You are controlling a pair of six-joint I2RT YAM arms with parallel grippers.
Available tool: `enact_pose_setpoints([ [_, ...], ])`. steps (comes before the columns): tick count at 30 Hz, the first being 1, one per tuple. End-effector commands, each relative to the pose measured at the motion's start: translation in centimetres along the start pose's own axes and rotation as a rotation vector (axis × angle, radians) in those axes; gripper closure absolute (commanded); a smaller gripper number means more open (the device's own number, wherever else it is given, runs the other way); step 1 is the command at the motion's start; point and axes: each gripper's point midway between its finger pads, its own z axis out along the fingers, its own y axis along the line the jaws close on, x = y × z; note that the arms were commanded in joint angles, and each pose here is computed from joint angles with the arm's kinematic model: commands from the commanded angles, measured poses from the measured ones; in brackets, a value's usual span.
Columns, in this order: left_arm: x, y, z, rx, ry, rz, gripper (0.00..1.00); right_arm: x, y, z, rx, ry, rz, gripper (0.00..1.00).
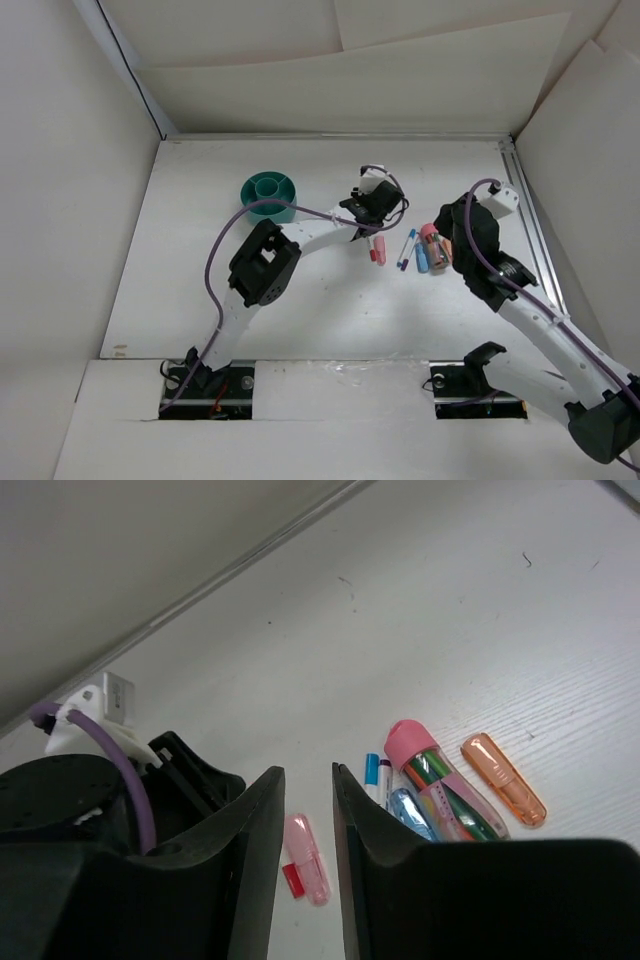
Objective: Sort the stationery into containers
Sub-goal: Pick up the pen from the center of the board.
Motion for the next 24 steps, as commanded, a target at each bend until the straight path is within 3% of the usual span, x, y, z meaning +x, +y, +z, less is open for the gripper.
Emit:
enact_pose_setpoints([
  [1,-1.7,0.8,-0.6,-0.069,-0.037,-0.021,0.75,-1.6,0.0,-0.4,-0.024,-0.045,0.057,0.68],
  [7,0.9,0.4,0.9,-0.059,0.019,-0.013,0.75,-2.6,0.0,-1.1,-0.058,-0.070,0.101,0.64],
  [16,1.5,-0.8,1.6,-0.019,0.042,-0.027,0.67,-2.1,0.7,-1.1,-0.095,-0.051,0.095,0.63],
  [24,3.4,-0.3,2.3,-0.032,0.076,-0.005,0.74,-2.3,0.7,-1.3,-0.100,-0.057,0.092,0.63],
])
